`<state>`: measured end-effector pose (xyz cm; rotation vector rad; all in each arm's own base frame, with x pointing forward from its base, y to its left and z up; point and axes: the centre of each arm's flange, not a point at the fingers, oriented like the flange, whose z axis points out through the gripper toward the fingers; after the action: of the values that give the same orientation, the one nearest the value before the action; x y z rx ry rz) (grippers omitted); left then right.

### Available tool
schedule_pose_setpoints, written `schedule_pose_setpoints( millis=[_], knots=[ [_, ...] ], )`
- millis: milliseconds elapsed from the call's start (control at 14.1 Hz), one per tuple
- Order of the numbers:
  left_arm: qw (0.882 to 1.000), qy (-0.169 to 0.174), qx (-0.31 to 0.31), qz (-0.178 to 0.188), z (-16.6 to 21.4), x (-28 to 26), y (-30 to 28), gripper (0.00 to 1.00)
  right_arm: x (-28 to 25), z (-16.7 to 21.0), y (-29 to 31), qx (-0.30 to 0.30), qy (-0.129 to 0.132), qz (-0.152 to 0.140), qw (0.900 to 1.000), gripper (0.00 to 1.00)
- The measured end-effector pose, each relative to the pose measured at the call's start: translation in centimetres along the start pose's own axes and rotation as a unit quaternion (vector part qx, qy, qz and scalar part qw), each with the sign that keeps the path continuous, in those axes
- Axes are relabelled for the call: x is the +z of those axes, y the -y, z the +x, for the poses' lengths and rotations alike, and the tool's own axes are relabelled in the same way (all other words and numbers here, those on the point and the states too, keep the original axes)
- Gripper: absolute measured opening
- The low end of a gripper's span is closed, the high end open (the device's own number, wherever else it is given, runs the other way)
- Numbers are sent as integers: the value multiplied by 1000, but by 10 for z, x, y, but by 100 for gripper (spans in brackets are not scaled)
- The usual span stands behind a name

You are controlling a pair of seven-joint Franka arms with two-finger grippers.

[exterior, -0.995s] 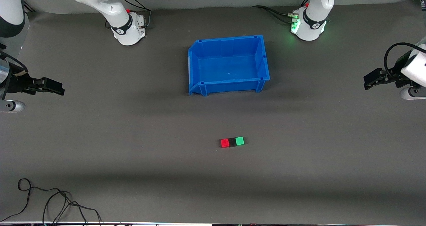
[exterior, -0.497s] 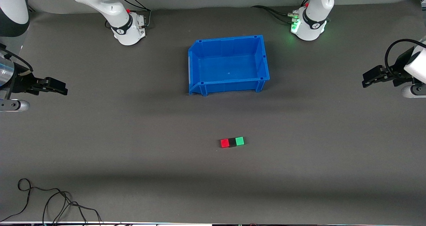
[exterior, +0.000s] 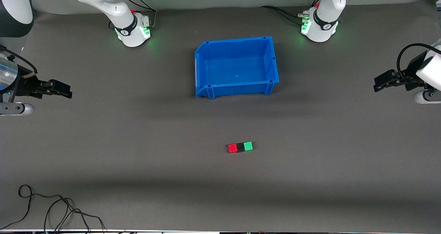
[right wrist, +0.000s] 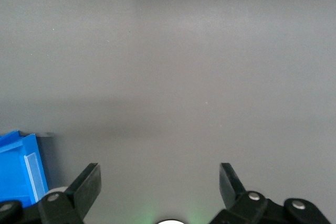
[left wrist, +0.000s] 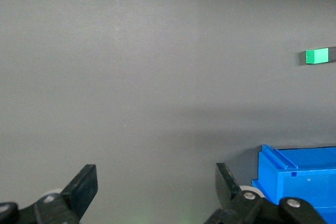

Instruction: Attach green and red cubes to black cube

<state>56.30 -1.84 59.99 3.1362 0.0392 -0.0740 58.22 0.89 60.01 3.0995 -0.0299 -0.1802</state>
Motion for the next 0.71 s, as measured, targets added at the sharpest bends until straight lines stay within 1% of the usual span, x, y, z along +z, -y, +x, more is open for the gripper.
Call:
schedule_pose_setpoints(
  millis=[71,284,426,711],
  knots=[
    [1000,-1,0,0,0,0,0,100,-2,-1,-5,3,-4,3,1000,100],
    [1000,-4,0,0,6,3,0,100,-3,-15,-8,5,-33,4,999,100],
    [1000,-2,-2,0,8,6,2,100,-6,-26,-3,0,-44,3,999,100],
    [1000,-2,-3,-1,9,7,3,100,-15,-33,5,3,-54,3,999,100]
  ],
)
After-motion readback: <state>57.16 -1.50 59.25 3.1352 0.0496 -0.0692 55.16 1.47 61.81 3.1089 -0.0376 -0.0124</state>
